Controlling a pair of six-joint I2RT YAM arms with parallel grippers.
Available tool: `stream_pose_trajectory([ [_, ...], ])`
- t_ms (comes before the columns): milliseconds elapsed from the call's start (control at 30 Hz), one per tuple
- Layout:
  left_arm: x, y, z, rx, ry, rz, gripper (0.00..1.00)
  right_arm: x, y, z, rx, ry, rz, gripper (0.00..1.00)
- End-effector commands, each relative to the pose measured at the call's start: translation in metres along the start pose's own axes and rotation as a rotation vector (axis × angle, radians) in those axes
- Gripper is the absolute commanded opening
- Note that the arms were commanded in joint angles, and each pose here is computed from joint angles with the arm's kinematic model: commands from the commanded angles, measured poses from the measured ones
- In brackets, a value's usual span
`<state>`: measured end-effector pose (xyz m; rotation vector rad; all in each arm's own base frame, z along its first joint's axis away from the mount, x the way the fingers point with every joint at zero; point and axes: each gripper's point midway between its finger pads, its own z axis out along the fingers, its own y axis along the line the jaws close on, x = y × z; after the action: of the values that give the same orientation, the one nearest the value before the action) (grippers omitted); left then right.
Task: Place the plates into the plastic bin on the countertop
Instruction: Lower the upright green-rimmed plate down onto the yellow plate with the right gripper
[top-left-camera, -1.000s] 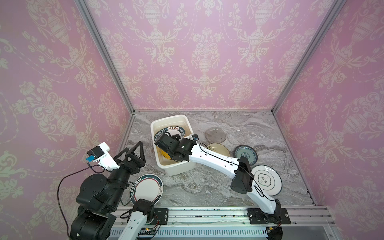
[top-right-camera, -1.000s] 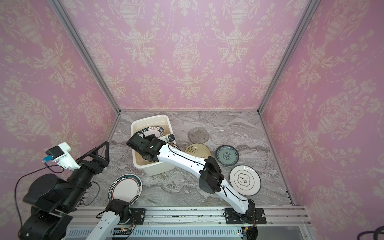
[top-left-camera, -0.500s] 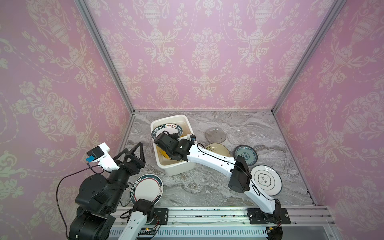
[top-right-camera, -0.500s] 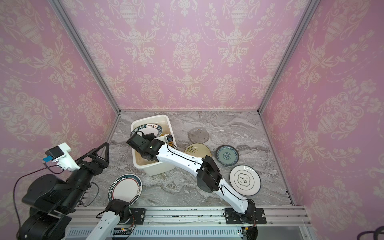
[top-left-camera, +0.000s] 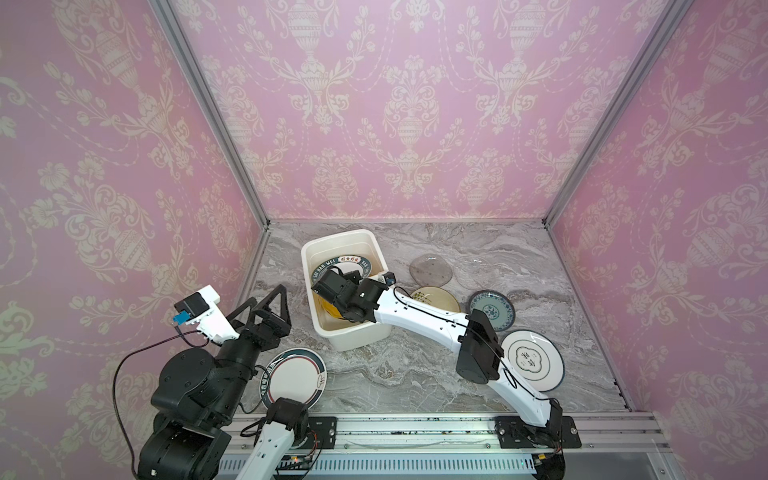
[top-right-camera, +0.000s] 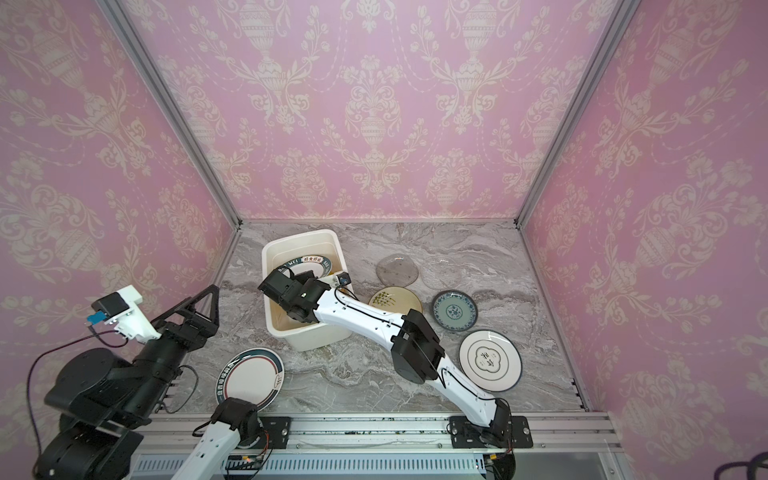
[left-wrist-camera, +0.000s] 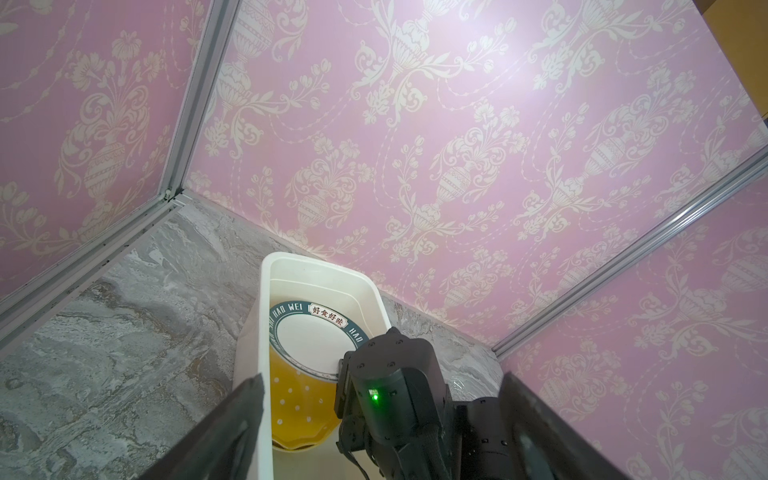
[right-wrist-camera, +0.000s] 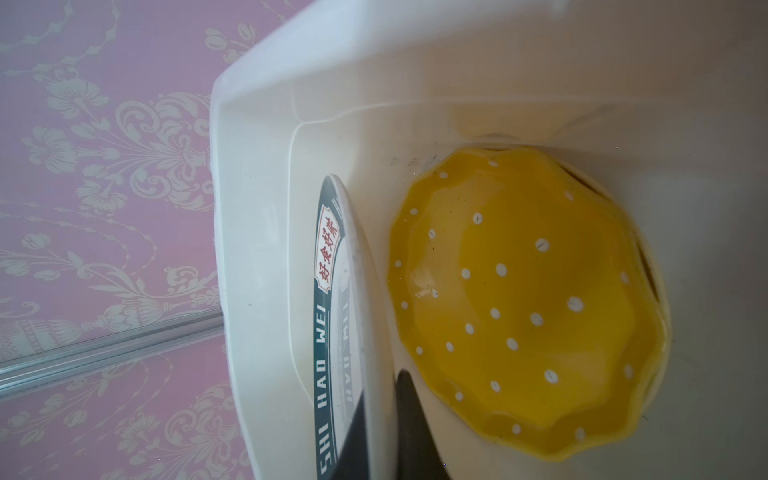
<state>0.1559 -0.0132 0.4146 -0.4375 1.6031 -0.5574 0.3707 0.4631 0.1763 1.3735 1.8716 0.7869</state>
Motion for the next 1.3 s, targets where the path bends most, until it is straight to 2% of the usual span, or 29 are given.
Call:
stream_pose_trajectory([
  [0,-0.001,0.002,-0.001,-0.016,0.003,0.034,0.9,0.0,-0.017,0.005,0.037,-0.026,-0.029,0.0],
  [367,-0.002,0.003,-0.003,-0.02,0.001,0.039,0.9,0.003,-0.044,0.014,0.107,-0.011,-0.114,0.0],
  [833,-0.004,0.006,-0.006,-0.037,-0.012,0.046,0.91,0.011,-0.06,0.026,0.141,0.044,-0.16,0.1],
  [1100,-0.005,0.007,-0.005,-0.043,-0.02,0.042,0.91,0.016,-0.066,0.028,0.159,0.067,-0.178,0.23],
  [1267,-0.005,0.008,-0.006,-0.046,-0.018,0.042,0.91,0.012,-0.072,0.025,0.176,0.072,-0.192,0.36],
])
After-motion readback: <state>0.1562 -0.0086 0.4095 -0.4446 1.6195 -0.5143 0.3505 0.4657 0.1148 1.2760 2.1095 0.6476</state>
